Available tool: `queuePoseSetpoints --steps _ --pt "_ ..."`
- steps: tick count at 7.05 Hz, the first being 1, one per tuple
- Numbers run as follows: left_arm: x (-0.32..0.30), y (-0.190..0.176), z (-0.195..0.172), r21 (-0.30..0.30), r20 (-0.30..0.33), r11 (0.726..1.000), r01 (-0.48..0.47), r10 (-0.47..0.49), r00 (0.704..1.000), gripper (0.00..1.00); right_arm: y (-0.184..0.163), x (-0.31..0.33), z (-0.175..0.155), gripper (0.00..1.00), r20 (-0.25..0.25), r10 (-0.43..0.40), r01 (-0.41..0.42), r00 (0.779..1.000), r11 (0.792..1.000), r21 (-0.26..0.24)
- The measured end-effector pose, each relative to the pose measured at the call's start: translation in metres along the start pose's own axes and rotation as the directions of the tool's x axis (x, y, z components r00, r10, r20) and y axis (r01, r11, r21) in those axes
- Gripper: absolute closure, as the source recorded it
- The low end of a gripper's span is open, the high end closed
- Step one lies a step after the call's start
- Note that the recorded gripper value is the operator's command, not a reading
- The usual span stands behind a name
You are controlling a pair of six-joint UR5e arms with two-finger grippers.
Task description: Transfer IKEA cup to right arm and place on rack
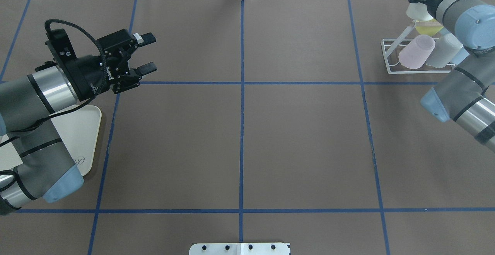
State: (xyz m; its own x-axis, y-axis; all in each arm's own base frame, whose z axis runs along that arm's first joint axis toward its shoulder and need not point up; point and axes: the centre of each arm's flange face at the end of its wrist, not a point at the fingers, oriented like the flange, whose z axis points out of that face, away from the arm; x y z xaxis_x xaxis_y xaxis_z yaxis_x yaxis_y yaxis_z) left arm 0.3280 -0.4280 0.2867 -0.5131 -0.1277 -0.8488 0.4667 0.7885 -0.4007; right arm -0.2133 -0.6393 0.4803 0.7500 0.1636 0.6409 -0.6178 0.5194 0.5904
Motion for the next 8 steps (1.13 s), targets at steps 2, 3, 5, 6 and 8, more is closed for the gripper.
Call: queuePoseSetpoints --steps 2,3,5,6,8 --pt "0.0 0.0 0.0 -0.002 0.0 1.0 0.0 0.0 1.0 0.0 0.013 0.005 0.001 0.79 -0.008 -0.025 0.025 1.0 1.0 -0.016" --pt "0.0 0.001 0.0 -0.003 -0.001 1.0 0.001 -0.001 1.0 0.0 0.014 0.005 0.001 0.01 -0.008 -0.028 0.028 1.0 0.999 -0.018" --pt "0.0 0.001 0.0 -0.004 -0.003 1.0 0.002 -0.002 1.0 0.0 0.014 0.003 0.004 0.0 -0.008 -0.03 0.03 1.0 0.999 -0.02" --pt "0.0 0.001 0.0 -0.003 -0.002 1.0 0.002 -0.002 1.0 0.0 0.013 0.002 0.004 0.0 -0.006 -0.036 0.036 0.999 0.999 -0.02" --pt "-0.003 0.0 -0.002 -0.006 0.01 1.0 -0.01 0.01 1.0 0.0 -0.003 0.002 0.003 0.0 0.015 -0.063 0.064 0.998 0.998 -0.029"
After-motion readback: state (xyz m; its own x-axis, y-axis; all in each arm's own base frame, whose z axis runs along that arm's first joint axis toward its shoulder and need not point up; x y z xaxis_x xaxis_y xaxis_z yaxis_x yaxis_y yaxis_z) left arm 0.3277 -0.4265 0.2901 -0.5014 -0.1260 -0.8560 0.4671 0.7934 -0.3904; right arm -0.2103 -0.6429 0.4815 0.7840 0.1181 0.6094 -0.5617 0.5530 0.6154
